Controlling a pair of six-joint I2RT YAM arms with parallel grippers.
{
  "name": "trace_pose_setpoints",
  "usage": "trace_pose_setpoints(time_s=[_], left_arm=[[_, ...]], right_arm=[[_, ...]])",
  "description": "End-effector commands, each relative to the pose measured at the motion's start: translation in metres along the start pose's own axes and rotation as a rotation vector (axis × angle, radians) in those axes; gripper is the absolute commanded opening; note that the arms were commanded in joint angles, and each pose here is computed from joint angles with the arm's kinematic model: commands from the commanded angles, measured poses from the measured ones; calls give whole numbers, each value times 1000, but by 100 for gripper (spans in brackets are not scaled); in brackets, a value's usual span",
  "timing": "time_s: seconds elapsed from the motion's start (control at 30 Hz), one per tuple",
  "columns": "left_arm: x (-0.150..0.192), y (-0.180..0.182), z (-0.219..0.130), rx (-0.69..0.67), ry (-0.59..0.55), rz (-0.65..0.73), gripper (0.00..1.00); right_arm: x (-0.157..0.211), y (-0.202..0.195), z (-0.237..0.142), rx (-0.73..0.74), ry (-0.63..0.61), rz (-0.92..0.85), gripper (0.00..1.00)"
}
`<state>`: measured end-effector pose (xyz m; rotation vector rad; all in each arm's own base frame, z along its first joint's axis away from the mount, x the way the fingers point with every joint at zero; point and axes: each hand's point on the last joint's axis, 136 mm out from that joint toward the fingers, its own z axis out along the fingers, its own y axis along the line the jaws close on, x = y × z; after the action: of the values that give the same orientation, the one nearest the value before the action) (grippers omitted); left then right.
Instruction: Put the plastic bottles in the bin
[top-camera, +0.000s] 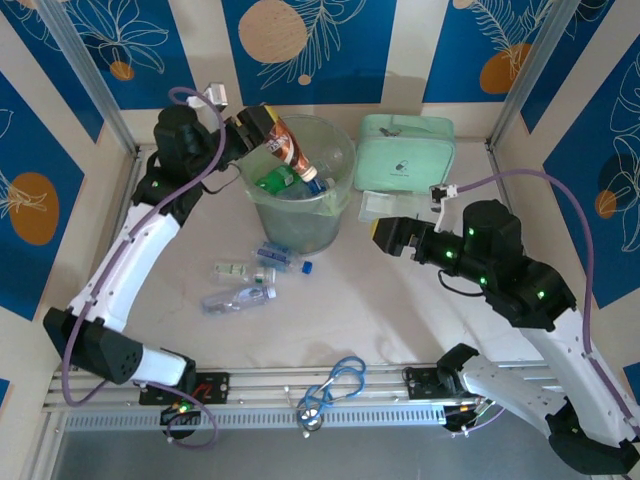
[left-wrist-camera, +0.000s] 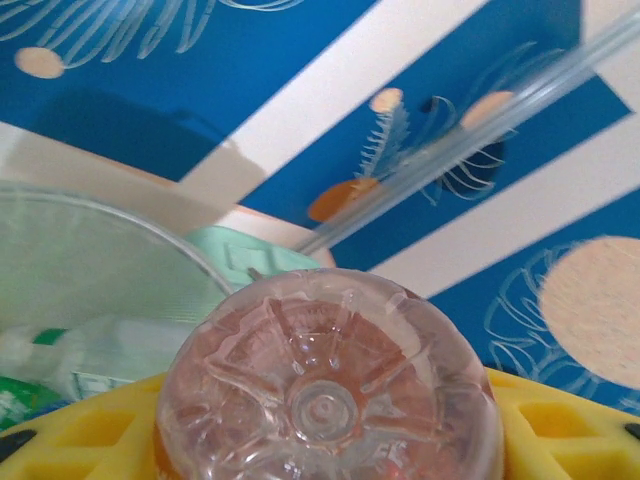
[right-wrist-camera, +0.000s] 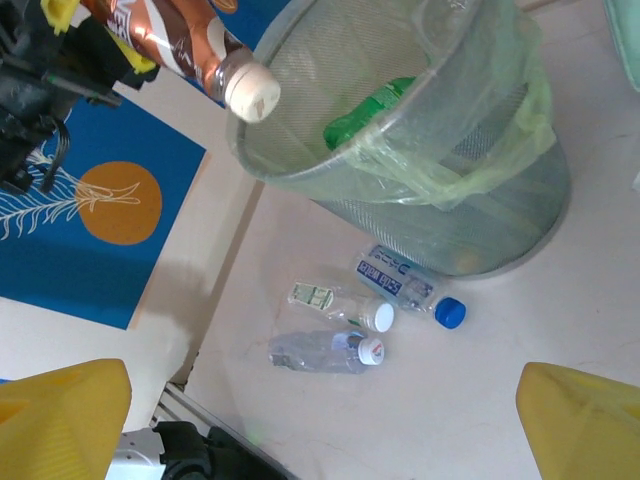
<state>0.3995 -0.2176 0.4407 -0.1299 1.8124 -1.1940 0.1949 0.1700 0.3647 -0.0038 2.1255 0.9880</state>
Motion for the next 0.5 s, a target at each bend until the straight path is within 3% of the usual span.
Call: trace_pose_setpoints(time_s=[0.0, 0.2, 0.37, 0.47], left_arm=[[4, 40, 9, -198, 25, -11, 54], [15, 65, 23, -287, 86, -55, 54], [33, 70, 25, -320, 174, -58, 78], [41, 72, 21, -332, 198, -67, 84]], right_arm=[[9, -15, 7, 56, 32, 29, 99], [9, -14, 7, 52, 35, 25, 99], [9, -13, 8, 50, 37, 24, 99], [8, -10, 10, 38, 39, 21, 99]])
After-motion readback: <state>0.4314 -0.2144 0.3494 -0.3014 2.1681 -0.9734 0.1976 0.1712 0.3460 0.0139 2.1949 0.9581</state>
